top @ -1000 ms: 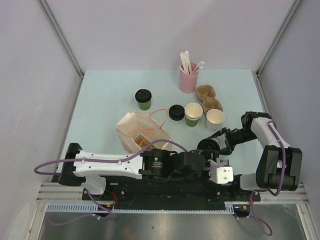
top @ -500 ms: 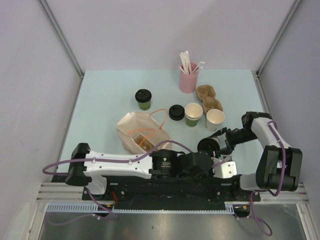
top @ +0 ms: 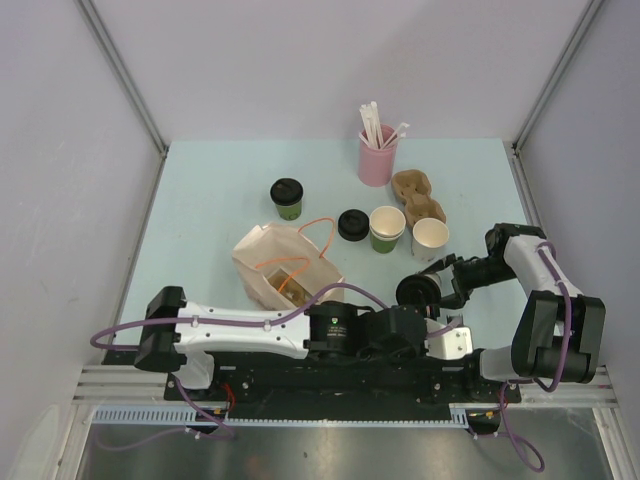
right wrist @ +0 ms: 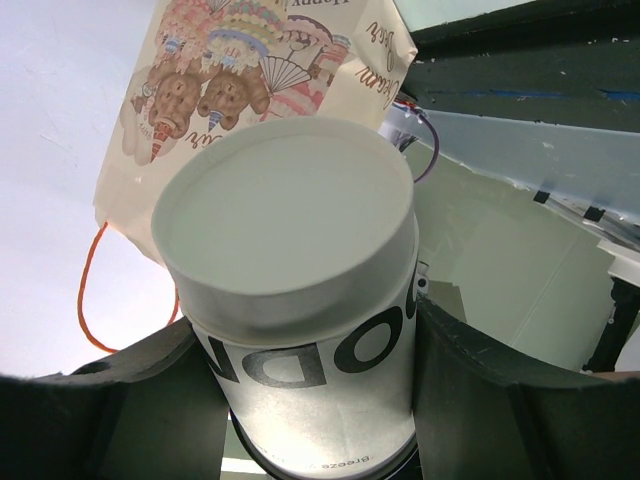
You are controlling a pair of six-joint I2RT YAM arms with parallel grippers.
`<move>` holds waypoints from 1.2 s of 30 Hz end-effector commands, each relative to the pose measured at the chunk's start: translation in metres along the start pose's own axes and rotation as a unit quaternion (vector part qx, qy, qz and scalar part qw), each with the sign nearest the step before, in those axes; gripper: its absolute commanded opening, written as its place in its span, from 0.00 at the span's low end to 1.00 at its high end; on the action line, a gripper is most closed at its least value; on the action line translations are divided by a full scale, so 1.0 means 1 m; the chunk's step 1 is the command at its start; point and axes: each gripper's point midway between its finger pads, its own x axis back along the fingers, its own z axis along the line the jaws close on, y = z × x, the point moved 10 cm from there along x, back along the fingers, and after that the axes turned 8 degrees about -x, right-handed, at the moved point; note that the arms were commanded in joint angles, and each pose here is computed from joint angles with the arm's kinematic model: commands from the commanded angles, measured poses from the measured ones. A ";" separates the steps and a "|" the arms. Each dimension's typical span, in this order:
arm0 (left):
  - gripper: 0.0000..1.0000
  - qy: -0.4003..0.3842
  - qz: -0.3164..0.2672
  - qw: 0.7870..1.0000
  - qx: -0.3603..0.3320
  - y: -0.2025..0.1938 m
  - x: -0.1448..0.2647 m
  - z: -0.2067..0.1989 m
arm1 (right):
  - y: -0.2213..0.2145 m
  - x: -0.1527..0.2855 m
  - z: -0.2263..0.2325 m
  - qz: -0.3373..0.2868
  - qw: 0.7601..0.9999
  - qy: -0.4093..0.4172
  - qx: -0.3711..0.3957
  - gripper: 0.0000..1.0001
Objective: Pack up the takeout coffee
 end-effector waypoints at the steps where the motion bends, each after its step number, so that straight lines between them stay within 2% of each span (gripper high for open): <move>1: 0.50 0.022 -0.007 1.000 -0.009 0.004 -0.005 0.008 | -0.013 0.005 -0.005 0.036 0.998 -0.010 -0.046 0.03; 5: 0.49 0.053 0.012 0.998 -0.025 0.002 -0.020 0.020 | -0.014 0.006 -0.005 0.037 0.998 -0.007 -0.046 0.03; 13: 0.43 0.051 0.021 0.998 -0.043 -0.005 -0.027 0.022 | -0.014 0.006 -0.005 0.039 0.998 -0.007 -0.046 0.03; 18: 0.28 0.062 0.022 0.997 -0.048 -0.003 -0.027 0.025 | -0.014 0.007 -0.006 0.039 0.998 -0.009 -0.046 0.03; 21: 0.16 0.069 0.026 0.996 -0.051 -0.001 -0.031 0.026 | -0.015 0.007 -0.005 0.039 0.998 -0.005 -0.046 0.02; 22: 0.07 0.074 0.027 0.996 -0.051 0.000 -0.031 0.027 | -0.015 0.007 -0.005 0.039 0.998 -0.006 -0.047 0.02; 24: 0.00 0.077 0.027 0.995 -0.050 0.001 -0.032 0.028 | -0.016 0.007 -0.005 0.038 0.998 -0.004 -0.047 0.02; 33: 0.01 0.073 0.013 0.997 -0.038 0.003 -0.021 0.029 | -0.017 0.008 -0.005 0.035 0.998 0.000 -0.047 0.03; 34: 0.00 0.068 0.007 0.997 -0.037 0.005 -0.018 0.030 | -0.017 0.008 -0.005 0.034 0.998 -0.001 -0.047 0.04; 35: 0.00 0.063 0.004 0.997 -0.037 0.004 -0.017 0.029 | -0.016 0.008 -0.006 0.030 0.998 -0.003 -0.047 0.12; 36: 0.00 0.047 -0.005 0.998 -0.038 0.005 -0.017 0.027 | -0.016 0.008 -0.006 0.025 0.999 -0.005 -0.046 0.16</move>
